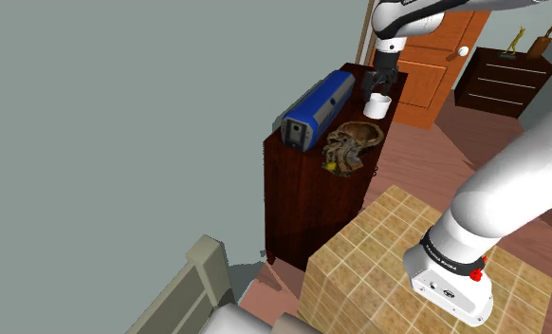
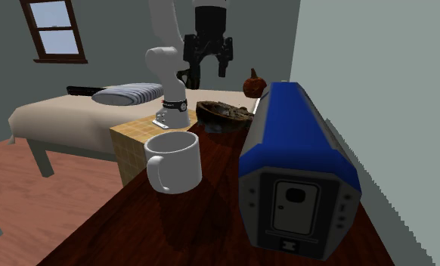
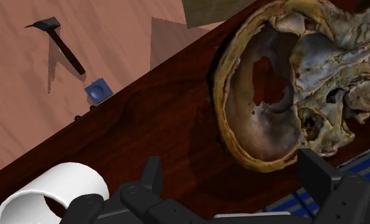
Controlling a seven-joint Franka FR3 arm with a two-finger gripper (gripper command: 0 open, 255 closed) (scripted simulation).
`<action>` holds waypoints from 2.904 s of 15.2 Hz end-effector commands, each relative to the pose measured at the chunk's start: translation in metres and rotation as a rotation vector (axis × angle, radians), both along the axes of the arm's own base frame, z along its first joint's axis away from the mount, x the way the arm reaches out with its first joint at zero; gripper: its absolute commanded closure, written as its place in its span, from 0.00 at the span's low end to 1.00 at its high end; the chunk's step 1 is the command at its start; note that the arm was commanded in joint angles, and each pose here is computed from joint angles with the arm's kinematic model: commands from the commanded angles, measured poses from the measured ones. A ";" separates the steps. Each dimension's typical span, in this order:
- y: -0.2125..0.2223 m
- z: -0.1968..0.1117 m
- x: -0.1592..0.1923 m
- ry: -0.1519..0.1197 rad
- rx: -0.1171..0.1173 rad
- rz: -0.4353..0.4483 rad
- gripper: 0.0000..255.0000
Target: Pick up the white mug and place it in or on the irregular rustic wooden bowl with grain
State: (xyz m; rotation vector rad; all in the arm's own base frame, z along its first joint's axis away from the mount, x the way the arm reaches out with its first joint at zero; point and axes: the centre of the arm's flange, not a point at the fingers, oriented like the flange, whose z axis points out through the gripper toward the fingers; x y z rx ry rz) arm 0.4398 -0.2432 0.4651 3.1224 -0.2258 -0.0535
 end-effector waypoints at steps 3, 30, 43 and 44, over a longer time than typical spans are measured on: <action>-0.044 -0.021 0.023 -0.004 0.005 -0.009 0.00; -0.170 -0.117 0.086 -0.016 0.023 -0.038 0.00; -0.170 -0.101 0.086 -0.016 0.023 -0.038 1.00; -0.170 -0.096 0.086 -0.016 0.023 -0.038 1.00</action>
